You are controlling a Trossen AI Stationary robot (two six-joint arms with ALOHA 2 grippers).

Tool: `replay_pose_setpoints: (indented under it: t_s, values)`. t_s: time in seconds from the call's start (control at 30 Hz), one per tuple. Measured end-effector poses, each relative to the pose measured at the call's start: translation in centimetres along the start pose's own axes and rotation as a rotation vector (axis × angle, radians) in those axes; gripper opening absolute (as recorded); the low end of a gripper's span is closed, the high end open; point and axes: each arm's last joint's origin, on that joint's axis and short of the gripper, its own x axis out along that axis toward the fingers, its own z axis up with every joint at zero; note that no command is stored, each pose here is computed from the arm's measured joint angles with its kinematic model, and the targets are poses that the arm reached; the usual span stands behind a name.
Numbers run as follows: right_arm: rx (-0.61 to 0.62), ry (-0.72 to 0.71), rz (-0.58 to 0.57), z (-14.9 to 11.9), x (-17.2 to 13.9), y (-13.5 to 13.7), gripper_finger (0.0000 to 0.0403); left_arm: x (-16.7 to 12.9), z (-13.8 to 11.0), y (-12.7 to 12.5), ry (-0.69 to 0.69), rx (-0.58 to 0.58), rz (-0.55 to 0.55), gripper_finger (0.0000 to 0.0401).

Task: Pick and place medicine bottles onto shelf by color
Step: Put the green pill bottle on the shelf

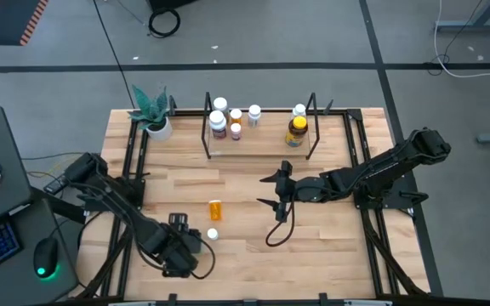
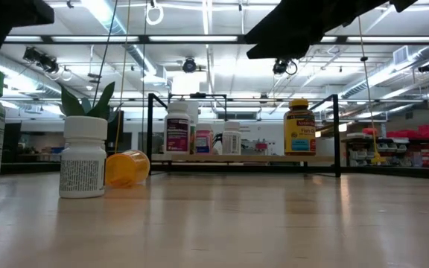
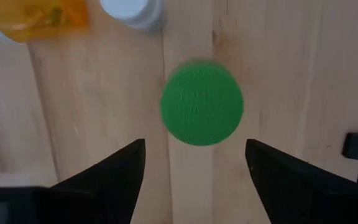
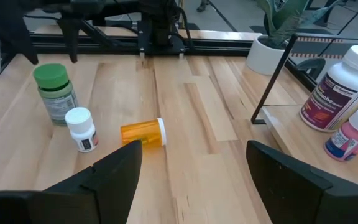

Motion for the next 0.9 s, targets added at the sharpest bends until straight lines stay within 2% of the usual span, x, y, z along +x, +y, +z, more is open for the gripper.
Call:
replay_pose_setpoints:
  t_s: [0.2, 0.47, 0.9]
  values:
    - [-0.002, 0.0, 0.005, 0.0, -0.1, 0.1, 0.0297, 1.6, 0.5, -0.1, 0.069, -0.011, -0.004, 0.0284]
    - [-0.002, -0.006, 0.015, 0.0, -0.2, 0.4, 0.0297, 3.0, 1.5, -0.1, 0.089, -0.038, -0.028, 0.0284]
    - [0.0, -0.008, 0.021, 0.0, -0.3, 0.6, 0.0297, 3.1, 2.6, 0.2, 0.028, -0.04, -0.067, 0.0284]
